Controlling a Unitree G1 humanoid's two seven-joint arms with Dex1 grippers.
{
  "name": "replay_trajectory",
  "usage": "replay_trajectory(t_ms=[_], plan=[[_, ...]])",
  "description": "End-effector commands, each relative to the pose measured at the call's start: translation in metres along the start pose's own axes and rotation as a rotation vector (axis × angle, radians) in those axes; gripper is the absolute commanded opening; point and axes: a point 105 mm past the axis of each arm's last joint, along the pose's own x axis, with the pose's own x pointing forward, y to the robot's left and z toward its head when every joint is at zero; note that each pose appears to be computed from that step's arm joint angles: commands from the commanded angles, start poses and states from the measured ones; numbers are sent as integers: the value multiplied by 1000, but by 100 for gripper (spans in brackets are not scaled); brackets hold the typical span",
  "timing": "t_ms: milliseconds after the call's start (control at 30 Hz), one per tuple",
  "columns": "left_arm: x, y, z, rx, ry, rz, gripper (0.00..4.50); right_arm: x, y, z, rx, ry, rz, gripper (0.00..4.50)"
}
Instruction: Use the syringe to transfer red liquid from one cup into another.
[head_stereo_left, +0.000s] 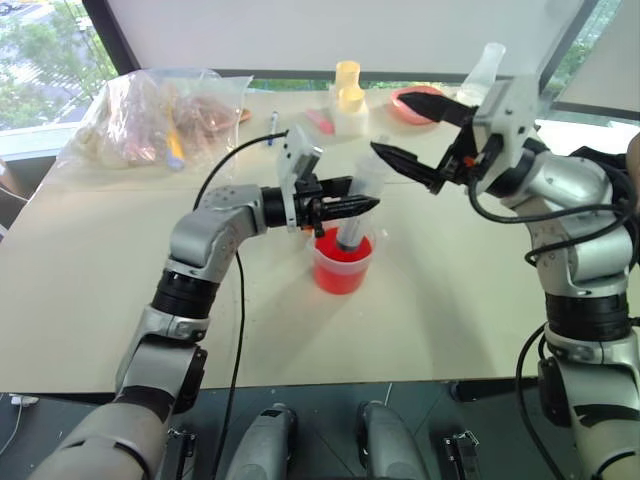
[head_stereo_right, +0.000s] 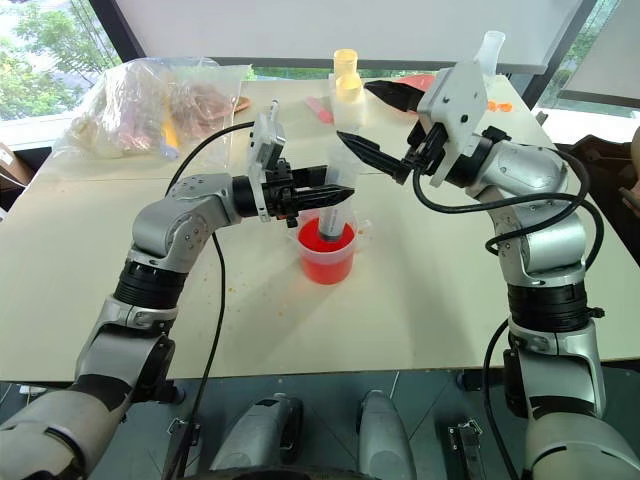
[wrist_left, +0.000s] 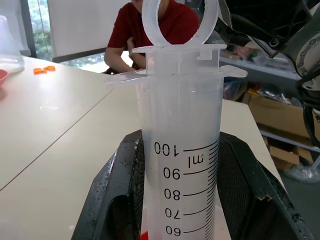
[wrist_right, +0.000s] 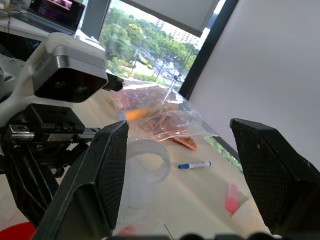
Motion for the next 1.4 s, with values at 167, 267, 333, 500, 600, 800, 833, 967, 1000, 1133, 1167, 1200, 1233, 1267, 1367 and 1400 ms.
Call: replay_trajectory(t_ms=[167,267,333,500,600,800,833,967,1000,1133,1167,1200,1233,1267,1367,1400], plan=[[-8,1,14,18,-53,-4,147,-14,-10,7,-29,-2,-54,338],[-5,-4,17,20,-61,-30,147,-12,-5,1,-12,4,-46,338],[-3,-9,13,21,-49,-52,147,-7,0,-2,8,-5,-34,338],[1,-14,-5,42,12,-69,147,0,6,-4,25,-23,-19,338],[1,-14,-14,58,41,-67,147,4,9,-3,27,-37,-5,338],[-1,-9,-16,54,37,-39,147,4,16,0,35,-53,37,201],[-1,-8,-16,55,36,-34,147,4,17,0,36,-51,44,146],[-1,-7,-17,62,40,-22,147,3,19,0,41,-41,63,6],[-2,-7,-18,65,44,-23,147,3,18,0,36,-39,59,6],[-2,-8,-25,71,60,-27,147,0,3,8,-9,-43,2,6],[-2,-8,-26,71,64,-29,147,-1,-2,10,-25,-47,-18,6],[-2,-9,-28,72,66,-30,147,-1,-6,12,-35,-50,-31,6],[-1,-9,-29,72,69,-32,147,-2,-10,14,-50,-53,-47,6],[-1,-11,-30,78,75,-36,147,-4,-14,16,-62,-55,-59,6],[1,-14,-30,79,71,-48,147,-7,-24,20,-95,-56,-89,6],[1,-14,-30,78,69,-49,147,-7,-26,21,-103,-56,-96,6]])
